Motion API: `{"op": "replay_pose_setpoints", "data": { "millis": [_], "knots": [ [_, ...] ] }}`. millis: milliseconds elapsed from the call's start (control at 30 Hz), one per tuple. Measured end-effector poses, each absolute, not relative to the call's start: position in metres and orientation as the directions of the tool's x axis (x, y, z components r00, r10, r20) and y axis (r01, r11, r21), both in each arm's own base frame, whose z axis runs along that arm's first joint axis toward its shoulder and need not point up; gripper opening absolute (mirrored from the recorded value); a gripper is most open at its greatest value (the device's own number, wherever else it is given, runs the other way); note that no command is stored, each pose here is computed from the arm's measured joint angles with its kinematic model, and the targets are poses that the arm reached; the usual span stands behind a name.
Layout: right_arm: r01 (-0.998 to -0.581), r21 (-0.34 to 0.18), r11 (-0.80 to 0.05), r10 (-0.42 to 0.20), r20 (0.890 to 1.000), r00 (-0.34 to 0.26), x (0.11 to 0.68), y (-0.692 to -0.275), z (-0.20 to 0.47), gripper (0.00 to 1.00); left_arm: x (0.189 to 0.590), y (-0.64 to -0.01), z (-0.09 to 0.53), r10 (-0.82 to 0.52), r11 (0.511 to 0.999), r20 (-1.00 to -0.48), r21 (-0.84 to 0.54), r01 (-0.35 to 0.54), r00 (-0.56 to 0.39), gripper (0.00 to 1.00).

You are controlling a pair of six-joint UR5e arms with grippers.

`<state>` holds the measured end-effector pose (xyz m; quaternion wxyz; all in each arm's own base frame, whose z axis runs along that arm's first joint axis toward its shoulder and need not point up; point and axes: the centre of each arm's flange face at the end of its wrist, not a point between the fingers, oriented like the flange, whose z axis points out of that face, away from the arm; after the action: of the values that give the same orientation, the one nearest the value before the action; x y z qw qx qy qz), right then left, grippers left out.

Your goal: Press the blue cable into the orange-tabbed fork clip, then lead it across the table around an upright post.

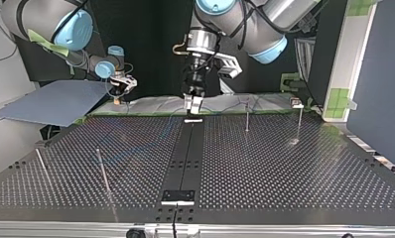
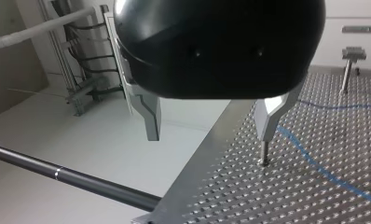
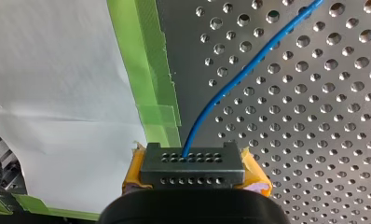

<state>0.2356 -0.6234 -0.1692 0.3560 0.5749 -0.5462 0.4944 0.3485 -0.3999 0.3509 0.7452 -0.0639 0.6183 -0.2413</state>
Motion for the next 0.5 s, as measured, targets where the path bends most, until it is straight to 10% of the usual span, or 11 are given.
{"op": "replay_pose_setpoints", "data": {
  "millis": [500],
  "knots": [
    [-0.980, -0.131, -0.151, -0.277, 0.957, -0.085, 0.237, -0.623, -0.169, 0.00, 0.341, -0.380, 0.279, -0.515, 0.830, -0.855, -0.480, 0.285, 0.058, 0.99]
  ]
}}
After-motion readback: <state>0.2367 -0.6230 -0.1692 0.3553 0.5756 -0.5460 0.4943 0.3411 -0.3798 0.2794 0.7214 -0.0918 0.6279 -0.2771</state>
